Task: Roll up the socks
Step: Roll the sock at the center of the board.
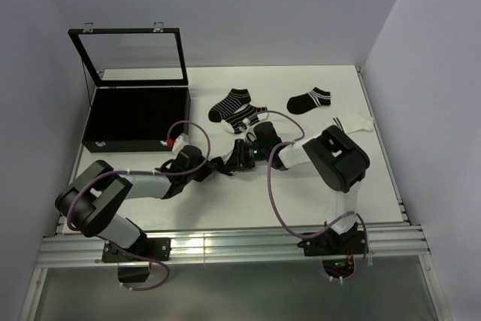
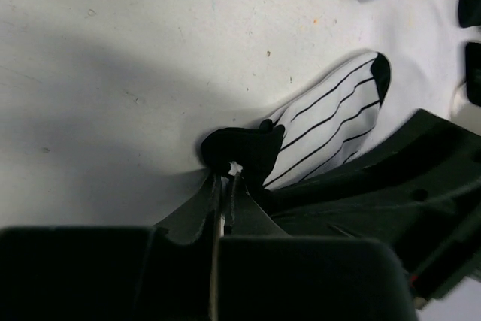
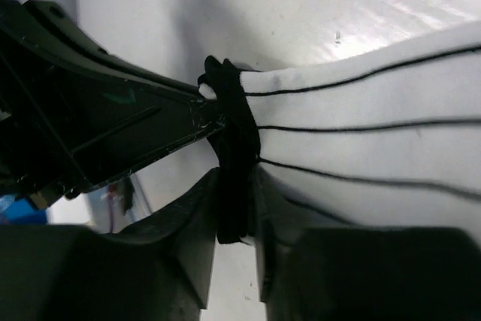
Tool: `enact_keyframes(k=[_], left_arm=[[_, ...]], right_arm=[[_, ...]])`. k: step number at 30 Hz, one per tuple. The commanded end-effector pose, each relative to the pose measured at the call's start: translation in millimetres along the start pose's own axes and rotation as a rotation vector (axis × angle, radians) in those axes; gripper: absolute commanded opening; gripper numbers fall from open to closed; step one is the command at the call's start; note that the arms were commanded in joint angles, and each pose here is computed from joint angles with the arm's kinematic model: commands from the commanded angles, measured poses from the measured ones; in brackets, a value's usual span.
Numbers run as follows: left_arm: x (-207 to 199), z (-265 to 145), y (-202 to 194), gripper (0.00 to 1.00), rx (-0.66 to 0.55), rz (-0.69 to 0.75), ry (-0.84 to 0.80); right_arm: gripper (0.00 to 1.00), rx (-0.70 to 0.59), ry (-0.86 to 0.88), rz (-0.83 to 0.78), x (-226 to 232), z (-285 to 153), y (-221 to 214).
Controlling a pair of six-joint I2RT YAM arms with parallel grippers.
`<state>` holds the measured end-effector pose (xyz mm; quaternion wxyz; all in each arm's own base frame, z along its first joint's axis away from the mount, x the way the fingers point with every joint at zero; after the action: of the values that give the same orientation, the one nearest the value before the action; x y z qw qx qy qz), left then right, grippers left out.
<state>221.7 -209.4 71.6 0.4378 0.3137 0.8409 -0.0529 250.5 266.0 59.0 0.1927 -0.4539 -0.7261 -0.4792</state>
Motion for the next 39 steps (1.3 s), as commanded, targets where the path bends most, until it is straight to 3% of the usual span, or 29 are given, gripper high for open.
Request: enact_keyframes(k=[1, 3, 8, 18, 29, 34, 39], left_arm=[[15.0, 0.2, 3.3, 0.0, -0.046, 0.1, 0.154], [12.4, 0.4, 3.8, 0.0, -0.049, 0.124, 0.202], [6.4, 0.4, 2.3, 0.0, -0.032, 0.137, 0.255], [-5.7, -2.3, -0.3, 0.0, 0.01, 0.135, 0.306], [-10.0, -3.1, -2.7, 0.0, 0.042, 0.128, 0.317], [-11.3, -4.3, -3.5, 0.0, 0.051, 0.131, 0.312], [-11.5, -5.0, -4.2, 0.0, 0.061, 0.137, 0.31]], right_arm=[[0.34, -0.018, -0.232, -0.113, -1.7, -15.4, 0.0], [0.4, -0.058, -0.288, -0.181, 8.9, -24.9, 7.0], [0.41, -0.178, -0.468, -0.381, 26.8, -37.8, 9.6], [0.35, -0.334, -0.452, -0.739, 70.7, -25.7, -7.2], [0.32, -0.312, -0.518, -0.956, 75.1, -1.9, -26.7], [0.27, -0.279, -0.542, -1.001, 71.5, 7.8, -31.6], [0.28, -0.271, -0.587, -1.014, 64.1, 12.0, -32.0]])
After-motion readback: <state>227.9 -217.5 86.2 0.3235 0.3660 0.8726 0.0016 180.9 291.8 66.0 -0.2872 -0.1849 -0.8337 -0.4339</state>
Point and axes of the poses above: each gripper's point midway between its finger pads, its own z axis out along the fingers, its own x axis along the line the jaws close on, y = z × x, the point moved 8 cm from there along -z, back along the fingers, and after that the axes turned 14 degrees about -z, right-handed, at the moved point
